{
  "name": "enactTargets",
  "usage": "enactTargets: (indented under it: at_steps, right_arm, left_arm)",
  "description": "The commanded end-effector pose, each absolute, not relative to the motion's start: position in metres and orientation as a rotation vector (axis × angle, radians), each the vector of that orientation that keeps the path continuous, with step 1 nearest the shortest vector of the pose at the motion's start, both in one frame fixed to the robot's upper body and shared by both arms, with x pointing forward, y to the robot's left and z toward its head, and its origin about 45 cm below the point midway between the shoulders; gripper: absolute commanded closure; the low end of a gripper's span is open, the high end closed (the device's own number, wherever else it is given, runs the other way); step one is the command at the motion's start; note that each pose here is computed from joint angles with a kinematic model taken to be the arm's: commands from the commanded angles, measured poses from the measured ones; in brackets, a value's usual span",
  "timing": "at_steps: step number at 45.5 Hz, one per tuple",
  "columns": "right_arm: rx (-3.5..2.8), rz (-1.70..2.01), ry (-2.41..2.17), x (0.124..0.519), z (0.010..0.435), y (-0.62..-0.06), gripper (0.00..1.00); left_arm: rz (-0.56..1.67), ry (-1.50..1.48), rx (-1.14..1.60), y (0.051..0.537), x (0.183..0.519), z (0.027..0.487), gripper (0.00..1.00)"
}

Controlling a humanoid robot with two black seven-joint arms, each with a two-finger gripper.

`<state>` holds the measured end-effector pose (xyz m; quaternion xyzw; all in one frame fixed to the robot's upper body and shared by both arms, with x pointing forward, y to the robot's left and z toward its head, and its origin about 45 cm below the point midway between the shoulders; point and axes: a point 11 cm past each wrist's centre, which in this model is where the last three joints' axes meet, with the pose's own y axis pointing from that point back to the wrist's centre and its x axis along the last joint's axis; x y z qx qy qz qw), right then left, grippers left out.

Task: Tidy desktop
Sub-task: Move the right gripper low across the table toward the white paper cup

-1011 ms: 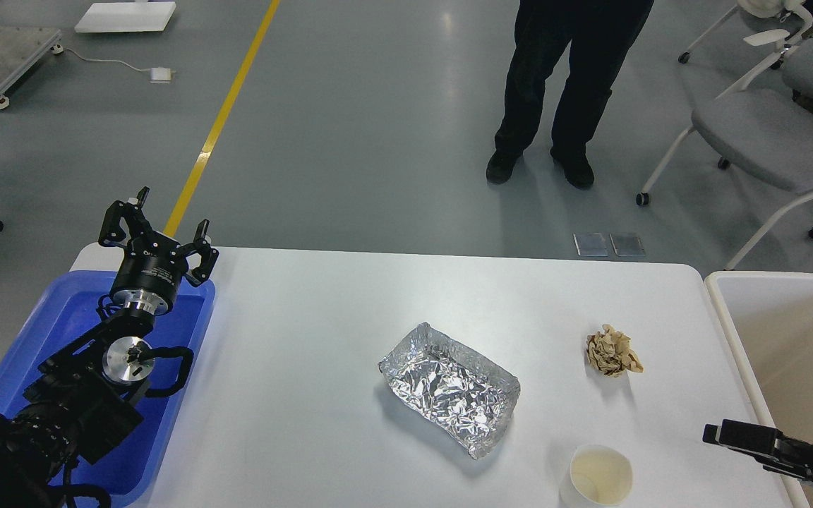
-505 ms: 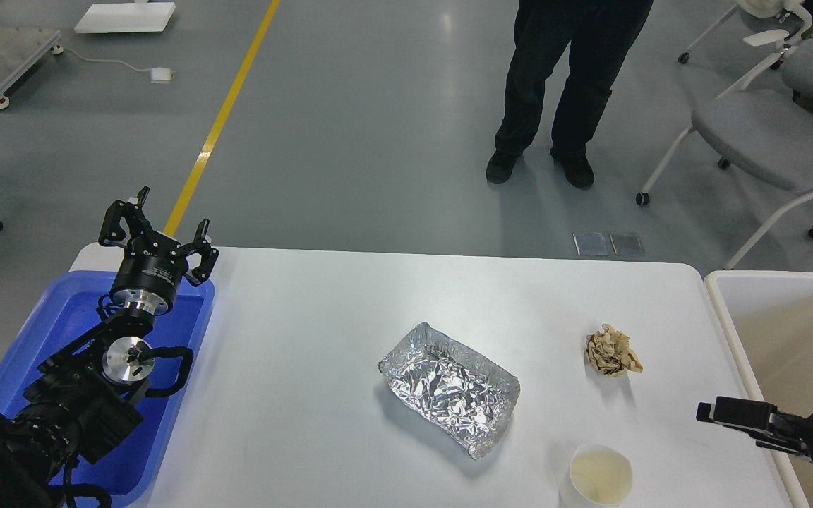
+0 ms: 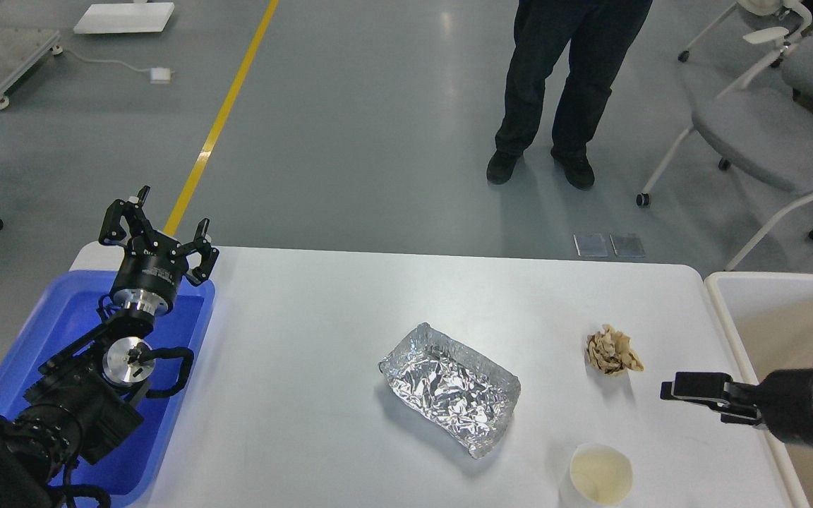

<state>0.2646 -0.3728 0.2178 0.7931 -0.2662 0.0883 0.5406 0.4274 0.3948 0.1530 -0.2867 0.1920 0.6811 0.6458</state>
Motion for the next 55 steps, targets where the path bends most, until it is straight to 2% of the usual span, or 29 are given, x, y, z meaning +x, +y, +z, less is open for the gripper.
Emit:
enactTargets:
  at_steps: [1, 32, 55]
  right_arm:
    - [1.756, 0.292, -0.474, 0.257, 0.207, -0.380, 0.00]
    - [1.704, 0.301, -0.343, 0.257, 0.213, -0.370, 0.00]
    - [1.728, 0.336, -0.269, 0.284, 0.217, -0.311, 0.00]
  left_arm:
    - [1.549, 0.437, -0.653, 0.395, 0.427, 0.153, 0.00]
    - [1.551, 0.437, -0.652, 0.395, 0.427, 0.153, 0.00]
    - [1.552, 0.436, -0.650, 0.395, 0.427, 0.153, 0.00]
